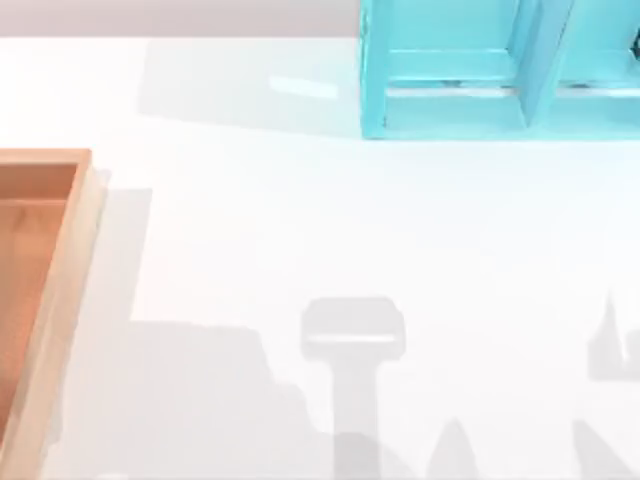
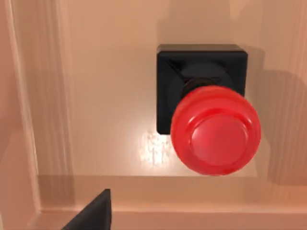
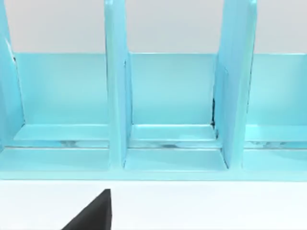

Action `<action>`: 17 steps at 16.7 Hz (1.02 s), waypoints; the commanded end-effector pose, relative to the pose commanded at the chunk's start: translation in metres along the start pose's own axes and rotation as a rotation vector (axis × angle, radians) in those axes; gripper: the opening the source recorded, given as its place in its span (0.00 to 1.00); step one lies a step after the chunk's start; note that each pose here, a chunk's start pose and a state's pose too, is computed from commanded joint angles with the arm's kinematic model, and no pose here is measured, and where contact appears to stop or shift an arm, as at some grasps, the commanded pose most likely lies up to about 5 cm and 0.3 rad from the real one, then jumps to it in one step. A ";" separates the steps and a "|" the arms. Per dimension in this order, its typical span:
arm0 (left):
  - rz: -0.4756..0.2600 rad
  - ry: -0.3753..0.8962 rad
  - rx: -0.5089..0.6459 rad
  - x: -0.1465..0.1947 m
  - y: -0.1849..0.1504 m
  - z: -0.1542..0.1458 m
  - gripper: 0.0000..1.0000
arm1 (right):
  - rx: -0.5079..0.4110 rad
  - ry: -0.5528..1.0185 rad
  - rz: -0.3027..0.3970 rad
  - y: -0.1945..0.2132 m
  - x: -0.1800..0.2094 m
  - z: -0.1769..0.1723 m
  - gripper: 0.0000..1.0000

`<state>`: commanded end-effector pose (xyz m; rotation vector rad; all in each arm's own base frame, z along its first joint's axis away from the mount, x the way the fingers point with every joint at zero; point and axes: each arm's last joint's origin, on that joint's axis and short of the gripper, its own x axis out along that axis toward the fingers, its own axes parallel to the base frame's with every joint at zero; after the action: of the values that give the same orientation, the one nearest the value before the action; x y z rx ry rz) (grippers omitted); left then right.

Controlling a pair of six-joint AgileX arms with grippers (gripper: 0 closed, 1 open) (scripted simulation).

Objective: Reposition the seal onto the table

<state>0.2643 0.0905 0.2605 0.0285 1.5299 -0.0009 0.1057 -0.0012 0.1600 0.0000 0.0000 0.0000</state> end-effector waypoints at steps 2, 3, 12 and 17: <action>-0.012 0.036 0.001 0.001 0.005 0.006 1.00 | 0.000 0.000 0.000 0.000 0.000 0.000 1.00; -0.015 0.042 0.001 0.001 0.006 0.007 1.00 | 0.000 0.000 0.000 0.000 0.000 0.000 1.00; -0.016 0.046 0.001 0.033 0.006 0.009 1.00 | 0.000 0.000 0.000 0.000 0.000 0.000 1.00; -0.011 0.033 0.001 0.089 0.006 0.006 1.00 | 0.000 0.000 0.000 0.000 0.000 0.000 1.00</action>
<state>0.2743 0.0976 0.1724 0.0206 1.5628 -0.0101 0.1057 -0.0012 0.1600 0.0000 0.0000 0.0000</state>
